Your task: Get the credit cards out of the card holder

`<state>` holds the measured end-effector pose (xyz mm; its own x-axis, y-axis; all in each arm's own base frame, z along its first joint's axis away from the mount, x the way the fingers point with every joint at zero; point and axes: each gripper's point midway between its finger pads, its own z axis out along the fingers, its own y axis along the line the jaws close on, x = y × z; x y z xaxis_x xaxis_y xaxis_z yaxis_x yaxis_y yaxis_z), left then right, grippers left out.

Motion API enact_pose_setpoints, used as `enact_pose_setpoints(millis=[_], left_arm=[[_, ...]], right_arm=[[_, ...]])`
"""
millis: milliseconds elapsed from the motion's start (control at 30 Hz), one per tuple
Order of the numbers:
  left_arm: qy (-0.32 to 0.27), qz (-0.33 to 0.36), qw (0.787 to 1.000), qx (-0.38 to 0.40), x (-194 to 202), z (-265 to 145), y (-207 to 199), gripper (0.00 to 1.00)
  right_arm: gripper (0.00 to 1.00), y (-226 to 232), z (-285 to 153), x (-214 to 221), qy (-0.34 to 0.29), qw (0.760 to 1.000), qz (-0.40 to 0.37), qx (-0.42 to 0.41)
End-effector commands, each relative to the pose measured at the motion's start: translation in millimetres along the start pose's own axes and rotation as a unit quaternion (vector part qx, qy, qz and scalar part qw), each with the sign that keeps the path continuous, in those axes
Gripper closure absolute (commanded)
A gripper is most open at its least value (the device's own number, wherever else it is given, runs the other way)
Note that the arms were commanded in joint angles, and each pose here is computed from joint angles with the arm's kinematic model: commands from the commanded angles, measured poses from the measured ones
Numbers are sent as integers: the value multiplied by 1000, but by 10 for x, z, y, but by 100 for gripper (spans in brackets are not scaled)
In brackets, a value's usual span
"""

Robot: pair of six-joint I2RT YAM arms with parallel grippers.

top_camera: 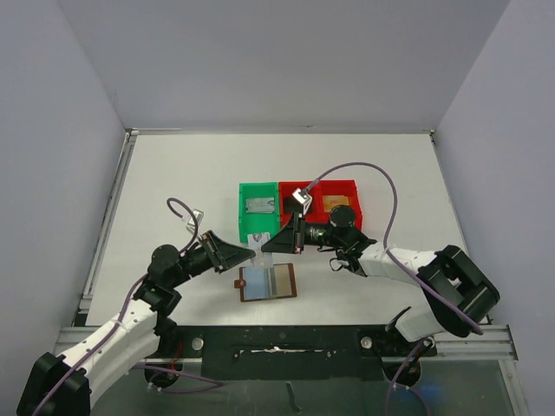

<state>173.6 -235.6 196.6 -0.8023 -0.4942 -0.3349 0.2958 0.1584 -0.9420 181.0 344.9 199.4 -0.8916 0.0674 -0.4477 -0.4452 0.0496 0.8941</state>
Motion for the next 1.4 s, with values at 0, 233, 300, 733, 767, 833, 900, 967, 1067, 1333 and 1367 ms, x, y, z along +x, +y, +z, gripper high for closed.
enact_pose_setpoints(millis=[0, 233, 300, 733, 767, 833, 900, 967, 1067, 1333, 1367], left_arm=[[-20, 50, 998, -23, -234, 56, -150, 60], [-78, 41, 962, -258, -444, -306, 510, 31], [-80, 33, 951, -298, -421, -408, 652, 30], [-58, 11, 926, -374, -224, -634, 1066, 28], [-55, 9, 923, -381, -204, -653, 1102, 28], [-50, 7, 924, -380, -184, -645, 1114, 28], [-49, 5, 924, -380, -175, -646, 1119, 28], [-52, 7, 924, -378, -186, -649, 1102, 28], [-57, 7, 926, -374, -202, -653, 1075, 27], [-65, 6, 927, -369, -223, -656, 1036, 27], [-66, 5, 927, -369, -222, -657, 1037, 27]], right_arm=[[100, 126, -7, -236, -9, 997, -68, 34], [100, -281, -194, -778, -68, 950, -195, 233], [100, -283, -207, -905, -82, 930, -247, 261], [100, -776, 111, -1337, 33, 687, -583, 432], [100, -812, 153, -1345, 44, 681, -592, 429], [100, -884, 248, -1357, 67, 667, -610, 421], [100, -973, 330, -1358, 86, 660, -617, 419], [100, -1082, 356, -1397, 102, 648, -618, 433], [100, -1234, 401, -1437, 126, 625, -628, 446], [100, -1528, 422, -1599, 164, 586, -648, 458], [100, -1538, 429, -1630, 167, 582, -651, 458]])
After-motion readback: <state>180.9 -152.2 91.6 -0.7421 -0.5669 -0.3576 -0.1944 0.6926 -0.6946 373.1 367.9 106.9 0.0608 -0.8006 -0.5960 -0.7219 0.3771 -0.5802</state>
